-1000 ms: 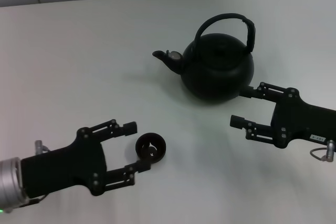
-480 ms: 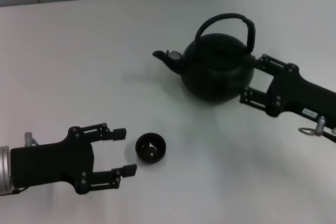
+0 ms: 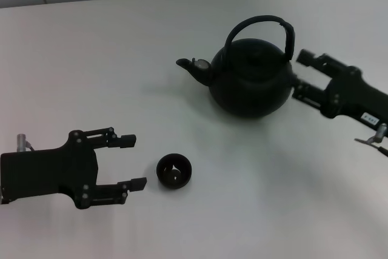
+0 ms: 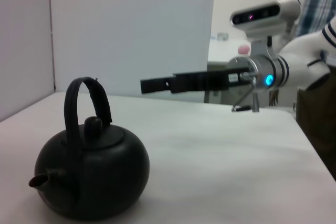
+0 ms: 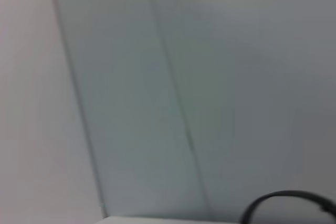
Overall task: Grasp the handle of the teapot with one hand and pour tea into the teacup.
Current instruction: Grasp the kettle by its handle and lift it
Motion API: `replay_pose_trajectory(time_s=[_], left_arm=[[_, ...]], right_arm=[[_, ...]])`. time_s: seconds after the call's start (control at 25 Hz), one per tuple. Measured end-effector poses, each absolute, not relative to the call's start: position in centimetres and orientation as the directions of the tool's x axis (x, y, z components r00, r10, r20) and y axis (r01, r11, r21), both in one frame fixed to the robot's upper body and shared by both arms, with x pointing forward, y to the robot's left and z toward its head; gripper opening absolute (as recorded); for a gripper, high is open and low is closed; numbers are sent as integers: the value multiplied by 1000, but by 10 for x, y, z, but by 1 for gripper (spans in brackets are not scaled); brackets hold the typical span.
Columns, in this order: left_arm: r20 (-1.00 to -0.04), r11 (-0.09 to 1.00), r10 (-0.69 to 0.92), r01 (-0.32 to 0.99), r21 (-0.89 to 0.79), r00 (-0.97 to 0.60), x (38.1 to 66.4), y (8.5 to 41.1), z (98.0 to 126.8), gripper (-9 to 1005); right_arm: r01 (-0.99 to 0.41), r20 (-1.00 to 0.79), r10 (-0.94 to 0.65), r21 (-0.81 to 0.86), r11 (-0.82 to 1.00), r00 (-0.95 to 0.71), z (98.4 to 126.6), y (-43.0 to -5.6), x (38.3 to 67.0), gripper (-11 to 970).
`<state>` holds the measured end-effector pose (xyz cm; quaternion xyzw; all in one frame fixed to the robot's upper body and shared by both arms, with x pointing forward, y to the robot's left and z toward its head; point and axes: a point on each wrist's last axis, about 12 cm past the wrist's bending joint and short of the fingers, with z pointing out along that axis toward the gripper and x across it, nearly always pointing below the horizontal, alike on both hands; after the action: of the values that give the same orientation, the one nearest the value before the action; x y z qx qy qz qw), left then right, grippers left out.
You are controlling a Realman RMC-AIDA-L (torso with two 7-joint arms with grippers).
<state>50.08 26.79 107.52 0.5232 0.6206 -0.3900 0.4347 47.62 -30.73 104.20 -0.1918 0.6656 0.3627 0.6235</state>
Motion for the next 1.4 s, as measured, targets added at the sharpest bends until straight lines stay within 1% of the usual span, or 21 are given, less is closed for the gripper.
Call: replay_pose_trajectory(time_s=[0.04,0.2,0.24,0.36,0.44,0.6,0.84,1.4], left_arm=[[-946,147,318,989,-18,-64,502,269,1077,738],[-943,151,327,988,-10,-59,503,270,1077,738],[-940,154,338,988,1,-52,504,270,1076,738],[-942,170,332,985,20,-38,507,271,1078,737],[-949,192,315,980,43,-20,509,271,1079,737],[-949,191,314,980,53,-10,511,270,1081,737],[-948,177,319,982,64,5,517,269,1086,736],[-952,185,305,981,52,-7,514,265,1084,736]], right_arm=[[-673,-966,213,256,694,-148,1040,-311,477,711],[-622,-959,236,280,732,-154,1036,-314,480,712],[-586,-956,248,292,756,-157,1035,-316,483,712],[-561,-952,262,305,769,-159,1033,-316,487,713],[-550,-950,268,313,774,-163,1033,-313,491,710],[-540,-947,268,321,778,-177,1031,-310,496,711],[-483,-933,312,360,798,-180,1029,-306,507,711],[-461,-930,282,361,810,-234,1028,-289,532,710]])
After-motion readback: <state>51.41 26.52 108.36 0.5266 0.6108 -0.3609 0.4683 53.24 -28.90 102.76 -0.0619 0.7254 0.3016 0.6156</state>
